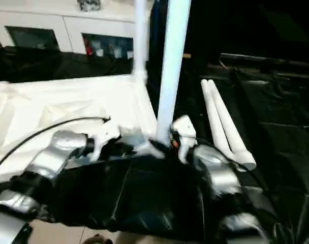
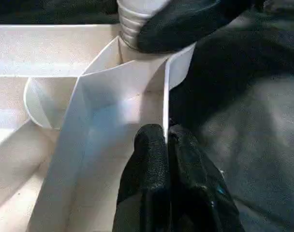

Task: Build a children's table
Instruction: Rotate leg to tighten

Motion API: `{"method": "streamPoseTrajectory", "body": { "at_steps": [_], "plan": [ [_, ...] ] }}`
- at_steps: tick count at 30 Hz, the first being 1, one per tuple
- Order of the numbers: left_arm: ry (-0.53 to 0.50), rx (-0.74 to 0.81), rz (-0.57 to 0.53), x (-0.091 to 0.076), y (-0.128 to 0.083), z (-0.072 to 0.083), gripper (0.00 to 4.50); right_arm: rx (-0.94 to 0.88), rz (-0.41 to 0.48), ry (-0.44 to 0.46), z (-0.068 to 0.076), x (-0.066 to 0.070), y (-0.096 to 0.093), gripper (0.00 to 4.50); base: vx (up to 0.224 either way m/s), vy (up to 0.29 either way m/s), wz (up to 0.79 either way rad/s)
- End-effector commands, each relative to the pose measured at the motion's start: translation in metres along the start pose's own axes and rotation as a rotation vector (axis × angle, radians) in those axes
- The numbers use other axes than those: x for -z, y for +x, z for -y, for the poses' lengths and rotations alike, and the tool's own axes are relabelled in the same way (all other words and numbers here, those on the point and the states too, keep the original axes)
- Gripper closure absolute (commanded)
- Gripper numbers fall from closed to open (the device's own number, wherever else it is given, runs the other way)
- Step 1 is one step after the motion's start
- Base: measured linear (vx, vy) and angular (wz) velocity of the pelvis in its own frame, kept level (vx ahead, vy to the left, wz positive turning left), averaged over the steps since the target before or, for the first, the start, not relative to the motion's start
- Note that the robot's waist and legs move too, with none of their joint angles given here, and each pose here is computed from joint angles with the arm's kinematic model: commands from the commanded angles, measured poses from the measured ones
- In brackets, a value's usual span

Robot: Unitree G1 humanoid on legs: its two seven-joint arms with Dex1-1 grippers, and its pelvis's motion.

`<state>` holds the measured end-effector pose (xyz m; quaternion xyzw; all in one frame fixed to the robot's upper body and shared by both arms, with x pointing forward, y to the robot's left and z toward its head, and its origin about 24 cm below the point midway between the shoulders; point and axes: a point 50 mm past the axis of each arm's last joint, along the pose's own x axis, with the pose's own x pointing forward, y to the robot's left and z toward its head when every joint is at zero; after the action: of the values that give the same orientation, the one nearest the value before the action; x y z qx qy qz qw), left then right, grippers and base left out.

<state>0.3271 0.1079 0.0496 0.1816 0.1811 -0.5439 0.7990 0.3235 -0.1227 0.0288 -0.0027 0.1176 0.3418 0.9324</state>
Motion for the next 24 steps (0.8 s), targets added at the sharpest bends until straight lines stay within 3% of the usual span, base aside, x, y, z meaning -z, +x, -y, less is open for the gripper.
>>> {"method": "streamPoseTrajectory", "body": {
  "at_steps": [1, 3, 7, 8, 11, 14, 20, 21, 24],
  "plan": [
    [0.036, -0.049, 0.065, -0.026, 0.014, -0.002, 4.50, 0.031, -0.077, 0.040, -0.016, 0.017, 0.013, 1.80, 0.000, 0.000, 0.00],
    [0.027, -0.112, 0.059, -0.033, 0.024, -0.003, 4.50, 0.137, -0.077, 0.067, -0.020, 0.016, 0.026, 1.80, 0.000, 0.000, 0.00],
    [0.019, -0.158, 0.064, -0.040, 0.034, -0.002, 4.50, 0.180, -0.061, 0.058, -0.028, 0.012, 0.036, 1.80, 0.000, 0.000, 0.00],
    [0.020, -0.157, 0.066, -0.041, 0.034, -0.002, 4.50, 0.178, -0.059, 0.059, -0.028, 0.012, 0.036, 1.24, 0.000, 0.000, 0.00],
    [0.031, -0.141, 0.076, -0.043, 0.038, 0.001, 4.50, 0.153, -0.029, 0.075, -0.032, 0.009, 0.039, 1.08, 0.000, 0.000, 0.00],
    [0.057, -0.092, 0.078, -0.038, 0.033, 0.004, 4.50, 0.105, -0.023, 0.037, -0.029, 0.007, 0.036, 0.75, 0.000, 0.000, 0.00],
    [0.110, 0.053, 0.085, -0.027, 0.018, 0.011, 4.50, -0.082, -0.008, -0.071, -0.021, 0.003, 0.019, 0.75, 0.000, 0.000, 0.00],
    [0.132, 0.126, 0.074, -0.021, 0.009, 0.013, 4.50, -0.163, -0.009, -0.132, -0.017, 0.001, 0.010, 0.75, 0.000, 0.000, 0.00],
    [0.143, 0.163, 0.069, -0.017, 0.001, 0.013, 4.50, -0.245, -0.011, -0.149, -0.013, 0.000, 0.001, 0.75, 0.000, 0.000, 0.00]
  ]
}}
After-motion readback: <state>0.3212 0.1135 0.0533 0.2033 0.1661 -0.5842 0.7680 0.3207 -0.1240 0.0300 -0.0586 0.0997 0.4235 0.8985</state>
